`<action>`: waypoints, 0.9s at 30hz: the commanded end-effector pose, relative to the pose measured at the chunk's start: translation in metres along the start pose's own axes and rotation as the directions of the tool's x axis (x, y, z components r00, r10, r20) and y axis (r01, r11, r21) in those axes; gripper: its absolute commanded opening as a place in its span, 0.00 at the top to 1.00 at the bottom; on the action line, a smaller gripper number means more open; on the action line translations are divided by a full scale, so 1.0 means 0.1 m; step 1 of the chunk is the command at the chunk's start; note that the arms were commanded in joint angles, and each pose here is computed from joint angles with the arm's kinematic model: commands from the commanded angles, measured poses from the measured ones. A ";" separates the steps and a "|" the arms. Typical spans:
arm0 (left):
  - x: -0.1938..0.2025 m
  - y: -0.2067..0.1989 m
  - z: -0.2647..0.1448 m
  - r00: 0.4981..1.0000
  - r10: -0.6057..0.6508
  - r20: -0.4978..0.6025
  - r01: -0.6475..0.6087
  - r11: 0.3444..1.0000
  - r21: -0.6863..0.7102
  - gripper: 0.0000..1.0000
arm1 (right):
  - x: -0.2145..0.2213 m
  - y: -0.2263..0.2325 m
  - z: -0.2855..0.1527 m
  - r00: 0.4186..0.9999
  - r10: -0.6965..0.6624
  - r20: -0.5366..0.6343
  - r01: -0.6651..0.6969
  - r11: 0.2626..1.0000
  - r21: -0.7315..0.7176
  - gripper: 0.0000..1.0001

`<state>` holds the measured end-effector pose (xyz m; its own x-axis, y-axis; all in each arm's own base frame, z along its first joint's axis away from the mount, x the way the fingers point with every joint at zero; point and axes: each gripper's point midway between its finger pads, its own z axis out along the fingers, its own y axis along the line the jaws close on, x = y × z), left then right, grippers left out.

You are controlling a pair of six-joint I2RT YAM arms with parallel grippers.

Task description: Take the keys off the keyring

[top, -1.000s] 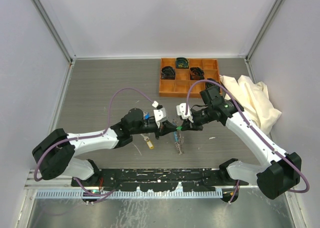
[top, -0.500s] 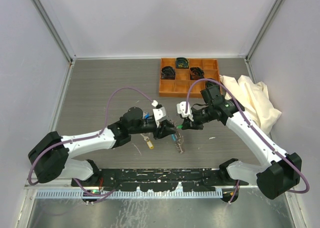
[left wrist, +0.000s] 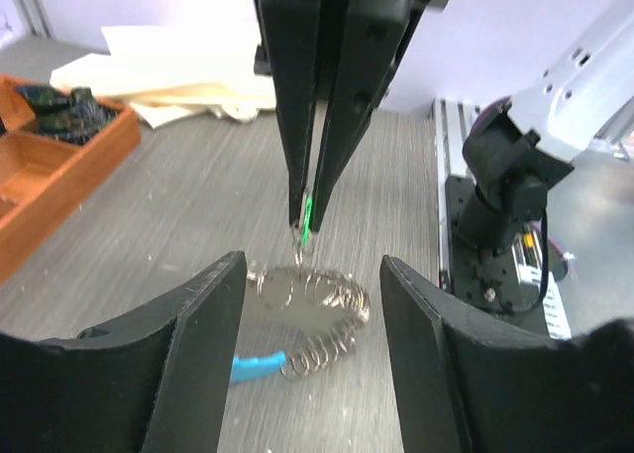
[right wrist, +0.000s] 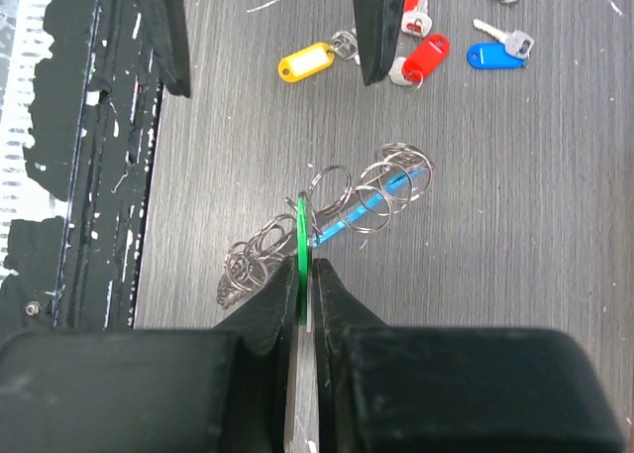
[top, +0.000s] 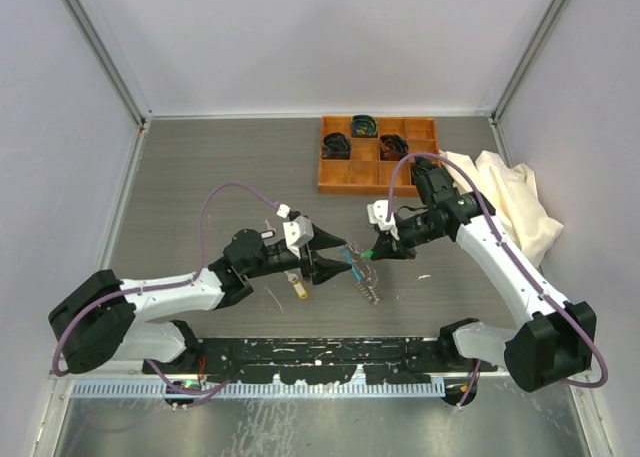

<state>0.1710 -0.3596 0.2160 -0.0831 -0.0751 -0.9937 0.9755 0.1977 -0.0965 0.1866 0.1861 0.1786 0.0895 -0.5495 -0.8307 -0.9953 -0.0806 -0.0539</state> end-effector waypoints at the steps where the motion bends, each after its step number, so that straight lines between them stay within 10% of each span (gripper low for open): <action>1: -0.55 0.01 0.09 0.965 0.031 0.261 -0.035 0.999 0.009 0.42 | -0.15 -0.08 -0.12 0.996 -0.051 0.073 0.051 0.999 0.011 0.99; 12: -0.81 0.42 0.30 0.908 -0.069 0.413 0.095 0.995 -0.041 0.40 | -0.22 -0.12 -0.30 0.992 -0.076 0.104 0.067 0.994 0.088 0.99; 27: -0.93 0.59 0.46 0.908 -0.242 0.343 0.240 0.969 0.049 0.41 | -0.23 -0.14 -0.36 0.992 -0.075 0.105 0.063 0.991 0.115 0.99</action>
<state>0.2451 -0.3846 0.2688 -0.2537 -0.4239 -0.8694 0.9179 0.1779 -0.3546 0.1968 0.1657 0.1936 0.0953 -0.5066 -0.8569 -0.9947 -0.0163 -0.1010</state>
